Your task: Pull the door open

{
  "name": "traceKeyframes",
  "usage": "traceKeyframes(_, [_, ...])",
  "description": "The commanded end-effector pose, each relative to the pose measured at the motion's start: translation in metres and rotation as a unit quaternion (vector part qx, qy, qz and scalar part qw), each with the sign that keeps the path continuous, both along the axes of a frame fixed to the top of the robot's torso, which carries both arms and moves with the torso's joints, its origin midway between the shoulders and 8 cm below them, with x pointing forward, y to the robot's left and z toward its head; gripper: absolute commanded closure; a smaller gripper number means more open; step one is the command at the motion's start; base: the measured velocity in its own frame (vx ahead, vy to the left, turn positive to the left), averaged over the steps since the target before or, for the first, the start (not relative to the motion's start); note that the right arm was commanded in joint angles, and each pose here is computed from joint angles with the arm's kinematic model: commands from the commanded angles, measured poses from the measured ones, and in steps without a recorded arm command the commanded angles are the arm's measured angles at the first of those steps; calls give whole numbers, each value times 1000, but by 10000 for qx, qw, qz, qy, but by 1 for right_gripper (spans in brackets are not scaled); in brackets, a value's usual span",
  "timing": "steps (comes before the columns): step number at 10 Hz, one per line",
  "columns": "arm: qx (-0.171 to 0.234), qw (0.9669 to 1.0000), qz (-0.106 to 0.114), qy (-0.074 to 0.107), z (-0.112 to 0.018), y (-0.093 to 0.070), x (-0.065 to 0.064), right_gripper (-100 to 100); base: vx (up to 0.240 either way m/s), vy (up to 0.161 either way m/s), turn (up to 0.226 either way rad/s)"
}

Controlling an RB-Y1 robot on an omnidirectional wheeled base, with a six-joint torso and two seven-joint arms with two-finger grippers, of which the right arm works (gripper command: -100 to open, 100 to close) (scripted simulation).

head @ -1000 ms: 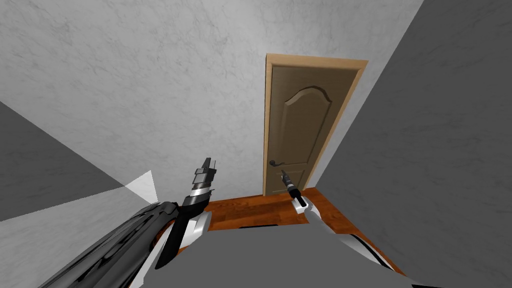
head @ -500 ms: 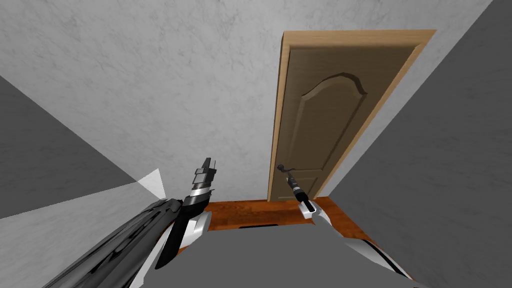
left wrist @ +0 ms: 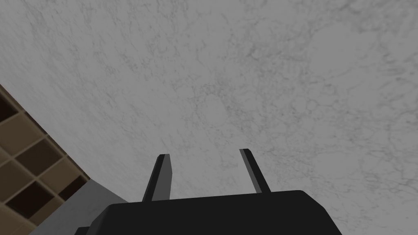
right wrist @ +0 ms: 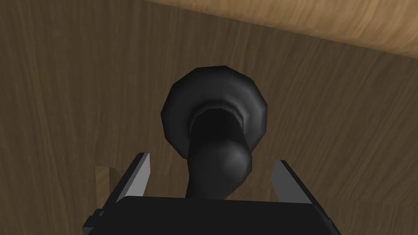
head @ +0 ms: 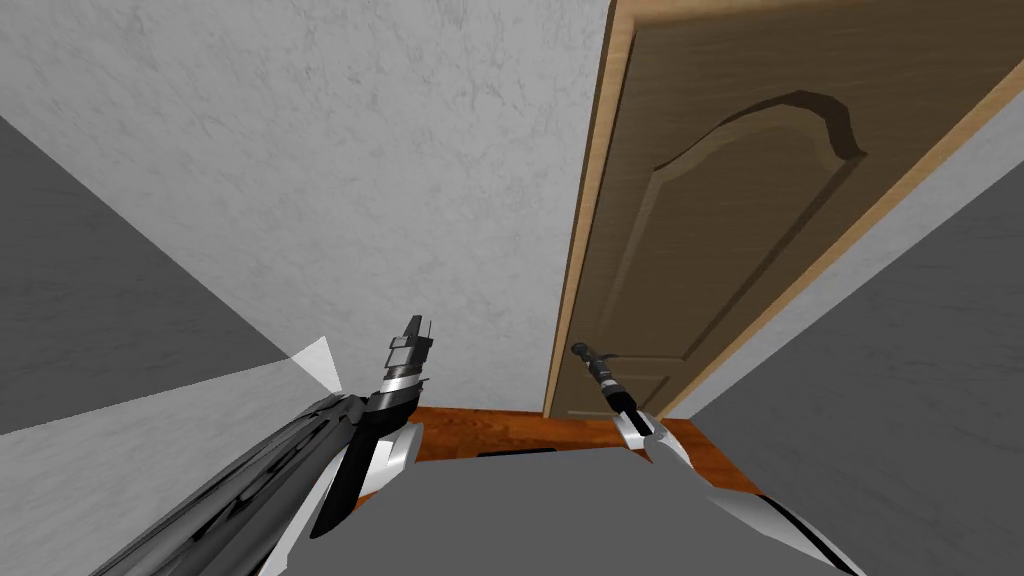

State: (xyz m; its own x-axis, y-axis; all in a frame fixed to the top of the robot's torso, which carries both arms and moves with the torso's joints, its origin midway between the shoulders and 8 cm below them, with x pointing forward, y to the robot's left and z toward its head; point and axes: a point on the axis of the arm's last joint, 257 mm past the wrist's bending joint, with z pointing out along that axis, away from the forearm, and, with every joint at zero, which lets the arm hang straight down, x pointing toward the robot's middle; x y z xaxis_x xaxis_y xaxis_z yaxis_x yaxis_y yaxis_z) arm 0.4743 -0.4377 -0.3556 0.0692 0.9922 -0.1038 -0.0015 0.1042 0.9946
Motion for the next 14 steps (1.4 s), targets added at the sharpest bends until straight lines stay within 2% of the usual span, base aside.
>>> traceKeyframes(1, [-2,10000,1,12,-1,1,0,100,-12,2,-10])
traceKeyframes(6, [-2,10000,1,12,-1,1,0,100,-18,-1,0])
traceKeyframes(11, [-10,9992,395,7,1,4,-14,100,-167,-57,85])
traceKeyframes(14, [-3,9978,658,26,1,7,-24,100,-210,-108,106])
